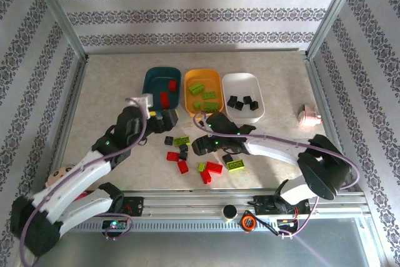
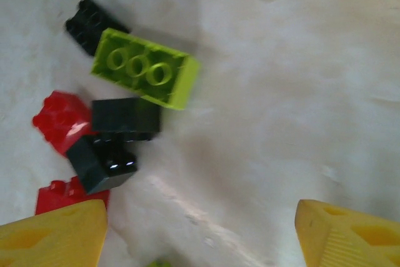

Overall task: Sort the legos into containers by color
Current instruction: Pick up the lego from the bottom-center of the table.

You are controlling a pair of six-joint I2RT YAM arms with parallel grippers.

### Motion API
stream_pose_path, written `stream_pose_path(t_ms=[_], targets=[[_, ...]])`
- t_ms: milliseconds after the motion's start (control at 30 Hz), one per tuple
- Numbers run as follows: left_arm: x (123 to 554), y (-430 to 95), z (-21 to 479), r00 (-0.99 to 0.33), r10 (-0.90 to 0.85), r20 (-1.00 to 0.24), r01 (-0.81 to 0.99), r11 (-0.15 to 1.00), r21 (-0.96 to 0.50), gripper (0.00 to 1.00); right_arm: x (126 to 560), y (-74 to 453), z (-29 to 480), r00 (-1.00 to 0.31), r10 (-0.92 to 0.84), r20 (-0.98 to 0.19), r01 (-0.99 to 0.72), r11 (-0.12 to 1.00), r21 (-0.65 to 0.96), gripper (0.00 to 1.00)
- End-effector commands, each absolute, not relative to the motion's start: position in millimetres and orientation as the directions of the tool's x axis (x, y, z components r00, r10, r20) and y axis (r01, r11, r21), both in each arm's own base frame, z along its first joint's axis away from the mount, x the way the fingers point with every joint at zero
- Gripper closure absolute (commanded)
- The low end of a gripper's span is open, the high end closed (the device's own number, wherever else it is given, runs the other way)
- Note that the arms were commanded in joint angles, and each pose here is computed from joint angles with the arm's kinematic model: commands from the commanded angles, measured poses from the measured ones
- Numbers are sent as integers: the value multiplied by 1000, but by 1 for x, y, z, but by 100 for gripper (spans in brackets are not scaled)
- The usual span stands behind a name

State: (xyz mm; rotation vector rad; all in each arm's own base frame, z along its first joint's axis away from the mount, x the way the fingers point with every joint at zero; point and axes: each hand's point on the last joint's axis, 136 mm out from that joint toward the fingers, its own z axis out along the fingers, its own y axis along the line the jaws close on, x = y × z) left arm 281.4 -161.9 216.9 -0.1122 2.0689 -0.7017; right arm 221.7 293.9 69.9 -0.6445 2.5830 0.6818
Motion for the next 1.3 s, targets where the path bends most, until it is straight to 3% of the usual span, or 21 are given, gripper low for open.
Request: stream_pose_path(t_ms=[0,333,467,767,1133,1267], targets=[[253,-122,183,-589,-342,-732,56,886,-460,0,202,326,77,-763,-433,-480,-626,680,381,22],[221,-77,179,-501,-414,-760,-42,889,-456,0,145,347,45,-690,-615,-383,-722,622,303,24],[222,-76,182,-497,-408,-766,-44,894,-447,0,143,352,37,-692,-619,-371,-719,638,278,29],[222,-78,185,-500,-404,-766,-33,893,-449,0,149,366,27,-671,-649,-358,-734,648,202,31],[225,-83,187,-510,-387,-768,-16,897,-441,0,151,362,43,-653,-630,-419,-747,627,221,64],[226,-84,186,-512,-387,-767,-17,897,-441,0,156,359,72,-658,-581,-479,-744,602,290,70]])
